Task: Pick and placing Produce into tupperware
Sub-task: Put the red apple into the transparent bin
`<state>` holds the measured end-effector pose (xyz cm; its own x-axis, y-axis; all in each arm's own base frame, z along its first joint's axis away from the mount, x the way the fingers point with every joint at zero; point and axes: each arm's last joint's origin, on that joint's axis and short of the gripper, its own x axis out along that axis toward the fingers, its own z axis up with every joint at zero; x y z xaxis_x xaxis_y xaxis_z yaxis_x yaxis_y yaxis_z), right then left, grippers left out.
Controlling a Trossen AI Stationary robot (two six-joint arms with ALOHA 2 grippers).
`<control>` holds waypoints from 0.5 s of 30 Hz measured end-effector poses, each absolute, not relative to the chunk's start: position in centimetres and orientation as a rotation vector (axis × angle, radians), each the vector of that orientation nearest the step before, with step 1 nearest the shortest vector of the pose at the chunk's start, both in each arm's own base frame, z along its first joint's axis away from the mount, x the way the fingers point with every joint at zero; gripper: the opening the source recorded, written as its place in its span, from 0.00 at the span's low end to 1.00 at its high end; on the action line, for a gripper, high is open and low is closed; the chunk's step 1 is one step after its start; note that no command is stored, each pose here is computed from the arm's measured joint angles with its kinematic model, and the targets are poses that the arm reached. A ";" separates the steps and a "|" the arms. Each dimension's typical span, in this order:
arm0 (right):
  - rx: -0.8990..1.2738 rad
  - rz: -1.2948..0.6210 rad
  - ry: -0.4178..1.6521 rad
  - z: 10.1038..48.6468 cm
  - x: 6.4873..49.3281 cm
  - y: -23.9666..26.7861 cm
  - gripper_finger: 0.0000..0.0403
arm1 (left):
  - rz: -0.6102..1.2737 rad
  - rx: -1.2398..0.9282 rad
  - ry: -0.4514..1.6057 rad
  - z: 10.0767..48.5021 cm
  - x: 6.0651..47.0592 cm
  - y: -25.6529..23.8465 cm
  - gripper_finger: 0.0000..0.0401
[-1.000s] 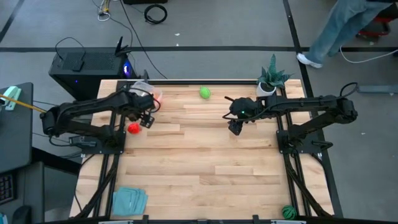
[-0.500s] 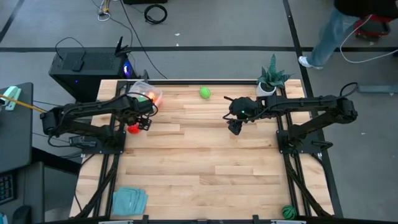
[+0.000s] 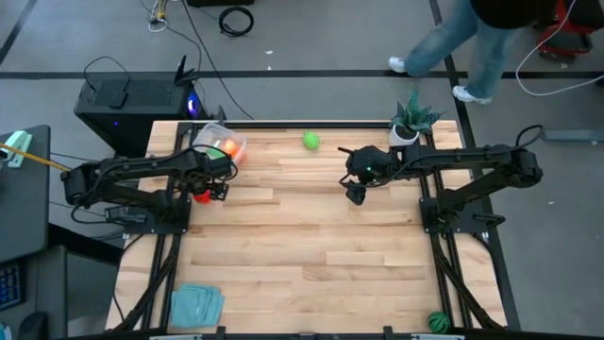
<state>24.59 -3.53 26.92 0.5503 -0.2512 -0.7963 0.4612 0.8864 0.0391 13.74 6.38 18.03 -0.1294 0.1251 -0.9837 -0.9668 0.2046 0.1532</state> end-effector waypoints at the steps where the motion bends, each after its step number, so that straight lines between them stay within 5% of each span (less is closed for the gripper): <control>1: 0.255 -0.426 0.894 26.9 24.6 -3.5 0.69 | 1.201 -0.899 1.324 18.0 13.7 6.4 0.74; 15: 0.256 -0.427 0.894 26.9 24.6 -3.5 0.69 | 1.085 -1.006 1.227 17.1 14.8 6.3 0.74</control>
